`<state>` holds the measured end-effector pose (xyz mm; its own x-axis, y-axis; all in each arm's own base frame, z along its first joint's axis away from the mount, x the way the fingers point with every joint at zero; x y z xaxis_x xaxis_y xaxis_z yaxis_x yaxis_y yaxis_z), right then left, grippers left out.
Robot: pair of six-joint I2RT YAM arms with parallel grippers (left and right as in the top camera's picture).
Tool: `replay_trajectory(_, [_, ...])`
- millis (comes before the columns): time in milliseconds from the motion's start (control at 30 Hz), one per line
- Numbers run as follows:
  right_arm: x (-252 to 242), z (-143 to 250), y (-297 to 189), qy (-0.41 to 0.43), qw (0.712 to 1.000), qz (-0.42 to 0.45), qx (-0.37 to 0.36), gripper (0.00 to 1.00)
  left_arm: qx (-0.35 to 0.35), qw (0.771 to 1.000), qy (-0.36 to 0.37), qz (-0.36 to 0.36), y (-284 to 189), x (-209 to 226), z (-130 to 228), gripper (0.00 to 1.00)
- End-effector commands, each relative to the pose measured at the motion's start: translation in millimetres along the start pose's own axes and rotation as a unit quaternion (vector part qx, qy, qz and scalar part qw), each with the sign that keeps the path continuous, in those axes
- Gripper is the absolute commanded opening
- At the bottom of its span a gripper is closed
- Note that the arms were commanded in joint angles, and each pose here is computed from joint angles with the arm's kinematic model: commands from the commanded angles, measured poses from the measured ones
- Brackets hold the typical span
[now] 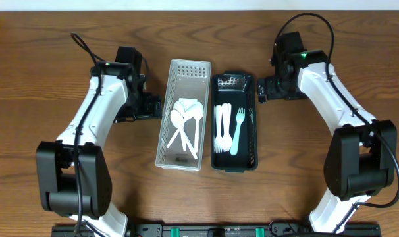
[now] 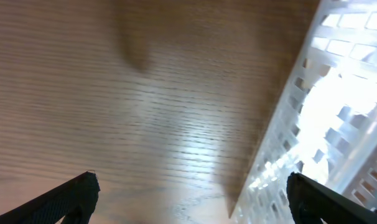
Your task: Pack container
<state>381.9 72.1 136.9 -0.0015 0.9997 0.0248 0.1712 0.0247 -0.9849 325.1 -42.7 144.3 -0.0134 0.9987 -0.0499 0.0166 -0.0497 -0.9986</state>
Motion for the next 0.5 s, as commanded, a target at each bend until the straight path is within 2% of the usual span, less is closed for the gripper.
replay_trajectory(0, [13,5,0,-0.035,0.998,-0.055,0.018,0.98,0.013,1.0,0.006,0.01,3,-6,3,0.98])
replay_trajectory(467, [14,8,-1,-0.043,0.997,-0.06,0.025,0.99,0.044,0.998,0.029,0.044,3,-27,15,0.98])
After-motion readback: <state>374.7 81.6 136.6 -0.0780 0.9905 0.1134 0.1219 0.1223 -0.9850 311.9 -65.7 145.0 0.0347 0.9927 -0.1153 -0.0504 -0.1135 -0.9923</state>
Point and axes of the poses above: each gripper's point midway between its finger pads, its own y axis out along the fingers, its own x axis along the line the jaws close on, z = x × y, the point moved 7 cm from there along -y, back along the fingers, and after that the axes turned 4 degrees about y, right-handed, at the moved point
